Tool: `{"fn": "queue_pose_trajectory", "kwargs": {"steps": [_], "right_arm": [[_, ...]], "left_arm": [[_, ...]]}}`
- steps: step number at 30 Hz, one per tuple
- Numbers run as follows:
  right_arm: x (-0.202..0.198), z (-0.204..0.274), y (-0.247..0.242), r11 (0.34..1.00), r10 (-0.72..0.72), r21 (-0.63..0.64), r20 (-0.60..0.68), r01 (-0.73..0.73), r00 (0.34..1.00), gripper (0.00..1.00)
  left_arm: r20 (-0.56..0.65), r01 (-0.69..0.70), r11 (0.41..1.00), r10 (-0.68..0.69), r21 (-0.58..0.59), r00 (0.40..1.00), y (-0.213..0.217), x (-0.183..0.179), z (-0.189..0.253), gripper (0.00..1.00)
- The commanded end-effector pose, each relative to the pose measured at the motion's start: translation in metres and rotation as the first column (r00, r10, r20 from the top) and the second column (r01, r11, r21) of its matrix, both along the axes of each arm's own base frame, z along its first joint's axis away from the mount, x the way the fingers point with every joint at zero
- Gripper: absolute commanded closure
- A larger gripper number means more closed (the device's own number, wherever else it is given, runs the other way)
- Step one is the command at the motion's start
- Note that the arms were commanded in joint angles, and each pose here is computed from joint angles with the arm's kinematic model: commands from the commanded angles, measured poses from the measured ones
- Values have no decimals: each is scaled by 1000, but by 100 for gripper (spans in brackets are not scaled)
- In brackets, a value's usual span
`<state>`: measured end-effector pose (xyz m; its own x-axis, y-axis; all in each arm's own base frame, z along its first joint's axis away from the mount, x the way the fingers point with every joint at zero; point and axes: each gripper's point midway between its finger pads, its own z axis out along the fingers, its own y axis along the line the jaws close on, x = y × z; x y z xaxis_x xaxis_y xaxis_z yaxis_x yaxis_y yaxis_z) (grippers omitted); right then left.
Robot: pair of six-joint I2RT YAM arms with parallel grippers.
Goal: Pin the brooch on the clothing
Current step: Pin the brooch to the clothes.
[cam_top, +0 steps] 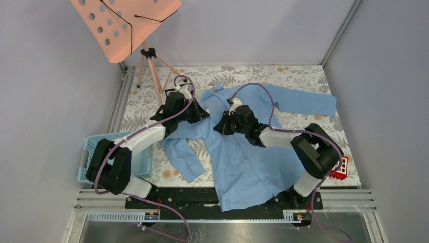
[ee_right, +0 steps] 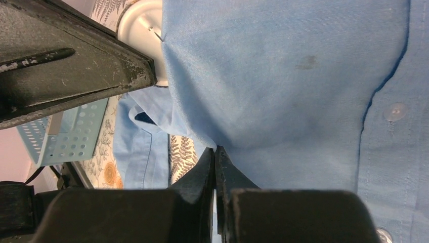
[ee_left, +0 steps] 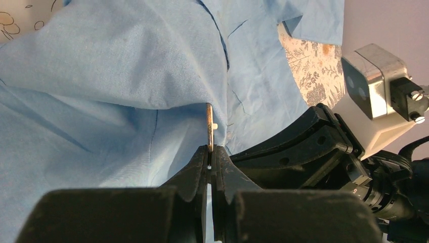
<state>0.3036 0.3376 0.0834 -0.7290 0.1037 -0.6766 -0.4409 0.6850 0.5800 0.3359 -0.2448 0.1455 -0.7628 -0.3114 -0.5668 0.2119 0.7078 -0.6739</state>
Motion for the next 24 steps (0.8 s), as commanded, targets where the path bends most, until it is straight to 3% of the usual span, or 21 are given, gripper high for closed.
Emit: {"fn": "queue_pose_trajectory", "kwargs": {"steps": [1, 24], "right_arm": [[-5, 8, 11, 998, 44, 53, -20, -42, 999, 100], [-29, 7, 13, 991, 74, 122, -87, -63, 993, 100]], "left_arm": [[173, -17, 998, 28, -67, 985, -1, 14, 45, 100], [225, -26, 995, 48, -101, 973, -1, 19, 57, 100]]}}
